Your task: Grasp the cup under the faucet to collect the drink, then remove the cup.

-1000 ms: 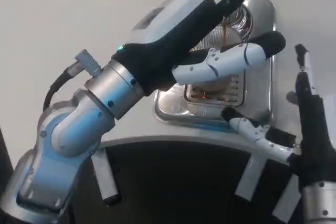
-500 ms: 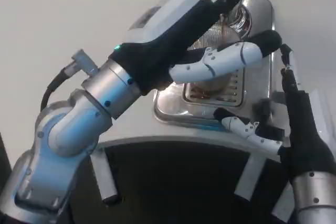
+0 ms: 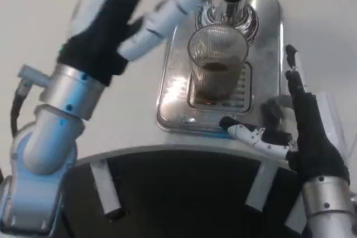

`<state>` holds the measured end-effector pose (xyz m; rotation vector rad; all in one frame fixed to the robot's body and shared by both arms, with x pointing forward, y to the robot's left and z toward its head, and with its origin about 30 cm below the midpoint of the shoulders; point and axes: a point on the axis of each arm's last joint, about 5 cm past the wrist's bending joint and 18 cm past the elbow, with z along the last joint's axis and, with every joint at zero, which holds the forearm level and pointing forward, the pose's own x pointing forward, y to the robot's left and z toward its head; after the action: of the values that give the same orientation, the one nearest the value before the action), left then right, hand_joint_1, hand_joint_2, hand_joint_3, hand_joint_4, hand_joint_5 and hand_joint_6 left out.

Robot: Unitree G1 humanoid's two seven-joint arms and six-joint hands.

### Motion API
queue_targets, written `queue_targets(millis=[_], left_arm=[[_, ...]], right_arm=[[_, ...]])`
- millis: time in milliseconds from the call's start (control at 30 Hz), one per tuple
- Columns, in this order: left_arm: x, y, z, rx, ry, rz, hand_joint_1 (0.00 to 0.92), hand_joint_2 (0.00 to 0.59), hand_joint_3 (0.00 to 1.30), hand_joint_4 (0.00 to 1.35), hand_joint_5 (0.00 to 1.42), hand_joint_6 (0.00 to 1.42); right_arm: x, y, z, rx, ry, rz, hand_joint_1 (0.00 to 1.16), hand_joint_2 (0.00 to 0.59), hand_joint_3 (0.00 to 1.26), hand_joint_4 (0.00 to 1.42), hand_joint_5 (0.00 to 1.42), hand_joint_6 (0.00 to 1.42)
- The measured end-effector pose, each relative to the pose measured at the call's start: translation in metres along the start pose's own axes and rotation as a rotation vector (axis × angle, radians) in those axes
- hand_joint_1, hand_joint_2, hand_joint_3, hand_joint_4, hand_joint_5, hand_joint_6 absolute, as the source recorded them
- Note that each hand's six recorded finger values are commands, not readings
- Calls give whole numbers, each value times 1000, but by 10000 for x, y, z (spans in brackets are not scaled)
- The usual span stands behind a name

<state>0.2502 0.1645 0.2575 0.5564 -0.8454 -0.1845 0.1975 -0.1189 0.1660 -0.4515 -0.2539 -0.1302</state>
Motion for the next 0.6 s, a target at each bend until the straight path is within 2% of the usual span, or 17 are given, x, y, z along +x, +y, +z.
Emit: queue_targets(millis=[67, 233, 433, 600], left_arm=[[-43, 17, -39, -3, 27, 31, 0, 228, 0, 0, 0, 0], [-169, 25, -138, -5, 111, 54, 0, 228, 0, 0, 0, 0], [-352, -14, -244, -10, 222, 44, 0, 228, 0, 0, 0, 0], [-395, -23, -264, -10, 252, 39, 0, 229, 0, 0, 0, 0]], right_arm=[[12, 6, 11, 4, -10, 3, 1023, 139, 14, 11, 60, 238], [29, 34, 25, 9, -27, 15, 1024, 133, 14, 11, 60, 239], [70, 56, 22, 16, -28, 18, 1011, 140, 22, 18, 60, 235], [103, 94, 8, 36, -19, 12, 989, 153, 34, 22, 71, 234]])
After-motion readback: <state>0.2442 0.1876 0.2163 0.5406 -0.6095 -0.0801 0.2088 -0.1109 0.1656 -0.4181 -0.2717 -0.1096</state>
